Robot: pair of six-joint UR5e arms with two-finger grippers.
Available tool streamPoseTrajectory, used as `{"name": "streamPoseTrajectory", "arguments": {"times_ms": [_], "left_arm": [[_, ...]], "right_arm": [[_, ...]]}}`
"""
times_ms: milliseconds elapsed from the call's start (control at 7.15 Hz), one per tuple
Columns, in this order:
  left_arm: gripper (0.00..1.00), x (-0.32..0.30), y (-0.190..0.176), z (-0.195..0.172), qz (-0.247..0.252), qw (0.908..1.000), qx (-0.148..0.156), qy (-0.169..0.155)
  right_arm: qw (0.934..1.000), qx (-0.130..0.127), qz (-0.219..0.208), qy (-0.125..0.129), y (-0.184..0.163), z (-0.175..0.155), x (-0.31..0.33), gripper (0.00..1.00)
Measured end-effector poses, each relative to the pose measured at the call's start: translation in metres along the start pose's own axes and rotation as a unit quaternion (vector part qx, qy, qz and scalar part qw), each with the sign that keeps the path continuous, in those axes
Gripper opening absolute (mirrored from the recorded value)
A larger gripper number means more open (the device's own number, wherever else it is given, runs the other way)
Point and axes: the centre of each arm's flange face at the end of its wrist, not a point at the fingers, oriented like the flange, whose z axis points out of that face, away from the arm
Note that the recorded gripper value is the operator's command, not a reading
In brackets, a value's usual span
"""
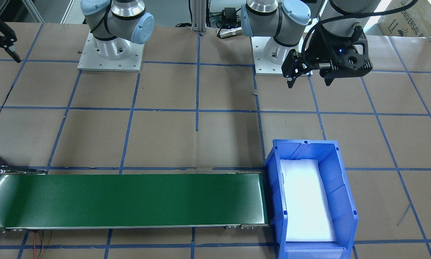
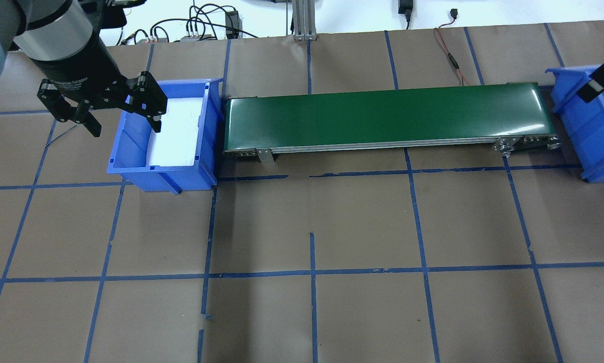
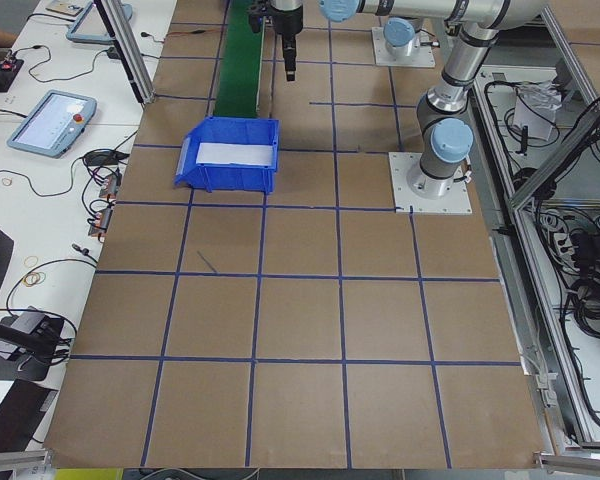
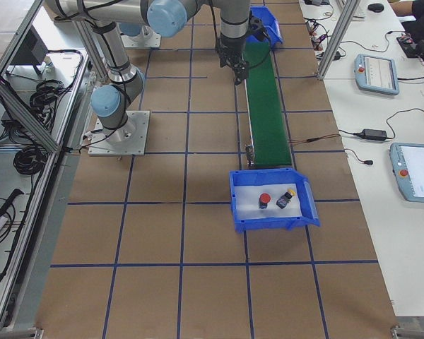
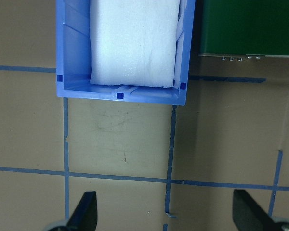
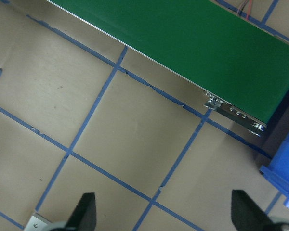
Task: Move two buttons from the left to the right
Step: 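Release the yellow button in the bin and raise the right gripper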
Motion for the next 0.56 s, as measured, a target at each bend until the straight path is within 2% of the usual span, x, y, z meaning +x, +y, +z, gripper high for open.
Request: {"name": "streamPoseTrajectory", "arguments": {"times_ms": [419, 559], "left_arm": [[1.00, 0.000, 0.000, 0.000, 0.001, 1.0000, 0.000, 0.002], [1.00, 0.000, 0.000, 0.000, 0.000, 1.0000, 0.000, 0.002]], "right_arm": [[0.9972, -0.014, 0.074, -0.007, -0.049, 0.015, -0.091, 1.00], [0.9952, -0.024, 0.095, 0.008, -0.071, 0.025, -0.134, 1.00]]}}
